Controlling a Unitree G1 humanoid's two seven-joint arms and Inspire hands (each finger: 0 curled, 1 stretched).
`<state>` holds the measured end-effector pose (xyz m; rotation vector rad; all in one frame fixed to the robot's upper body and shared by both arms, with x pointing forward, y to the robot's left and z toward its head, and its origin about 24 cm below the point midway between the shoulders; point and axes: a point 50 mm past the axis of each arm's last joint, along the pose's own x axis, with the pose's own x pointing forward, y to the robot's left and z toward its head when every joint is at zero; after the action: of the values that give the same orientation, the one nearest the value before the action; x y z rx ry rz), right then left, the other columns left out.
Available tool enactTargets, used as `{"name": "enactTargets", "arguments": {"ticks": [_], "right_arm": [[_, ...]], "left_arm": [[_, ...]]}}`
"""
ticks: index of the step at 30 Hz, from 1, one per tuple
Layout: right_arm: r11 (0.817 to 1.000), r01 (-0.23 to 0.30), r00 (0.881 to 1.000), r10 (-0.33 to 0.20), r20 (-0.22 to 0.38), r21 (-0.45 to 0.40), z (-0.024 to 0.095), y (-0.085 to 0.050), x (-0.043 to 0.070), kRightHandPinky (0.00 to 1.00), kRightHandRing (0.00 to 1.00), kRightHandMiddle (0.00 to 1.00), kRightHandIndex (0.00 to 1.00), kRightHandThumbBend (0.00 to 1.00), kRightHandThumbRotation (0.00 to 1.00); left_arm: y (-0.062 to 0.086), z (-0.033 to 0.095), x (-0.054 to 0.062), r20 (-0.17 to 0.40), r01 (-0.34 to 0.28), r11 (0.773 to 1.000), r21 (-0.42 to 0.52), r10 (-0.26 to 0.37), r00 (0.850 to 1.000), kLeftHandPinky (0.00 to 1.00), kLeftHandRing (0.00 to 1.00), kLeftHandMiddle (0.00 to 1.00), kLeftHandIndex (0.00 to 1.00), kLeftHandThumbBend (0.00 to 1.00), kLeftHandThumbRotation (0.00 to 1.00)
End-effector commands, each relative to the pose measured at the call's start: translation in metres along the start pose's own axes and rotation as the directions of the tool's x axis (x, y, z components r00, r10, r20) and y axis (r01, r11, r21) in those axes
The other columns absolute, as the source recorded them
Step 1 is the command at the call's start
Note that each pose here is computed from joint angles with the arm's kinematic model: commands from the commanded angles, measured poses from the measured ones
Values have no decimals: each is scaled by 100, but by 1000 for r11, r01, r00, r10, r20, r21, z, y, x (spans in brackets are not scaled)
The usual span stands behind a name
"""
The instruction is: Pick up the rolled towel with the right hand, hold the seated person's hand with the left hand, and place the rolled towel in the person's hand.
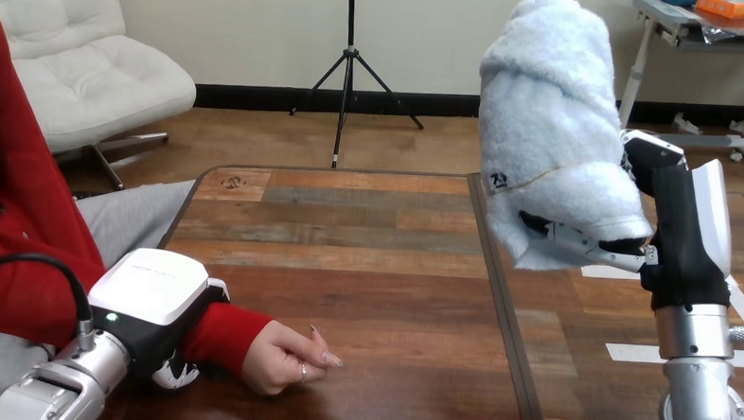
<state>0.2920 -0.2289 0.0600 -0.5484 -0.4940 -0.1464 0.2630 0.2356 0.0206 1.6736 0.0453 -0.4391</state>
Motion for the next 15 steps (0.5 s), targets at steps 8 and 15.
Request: {"name": "enactTargets", "arguments": {"ticks": [8,15], "right_arm": [[995,86,988,-91,123,46,21,-10,21,29,34,40,45,72,0],[995,90,988,-95,122,50,21,-11,22,27,33,40,44,72,0]], "left_arm": [[9,-2,7,7,35,999,-20,-35,999,68,70,71,67,93,0],[9,-1,8,19,77,996,-49,-76,997,69,70,71,65,92,0]]}}
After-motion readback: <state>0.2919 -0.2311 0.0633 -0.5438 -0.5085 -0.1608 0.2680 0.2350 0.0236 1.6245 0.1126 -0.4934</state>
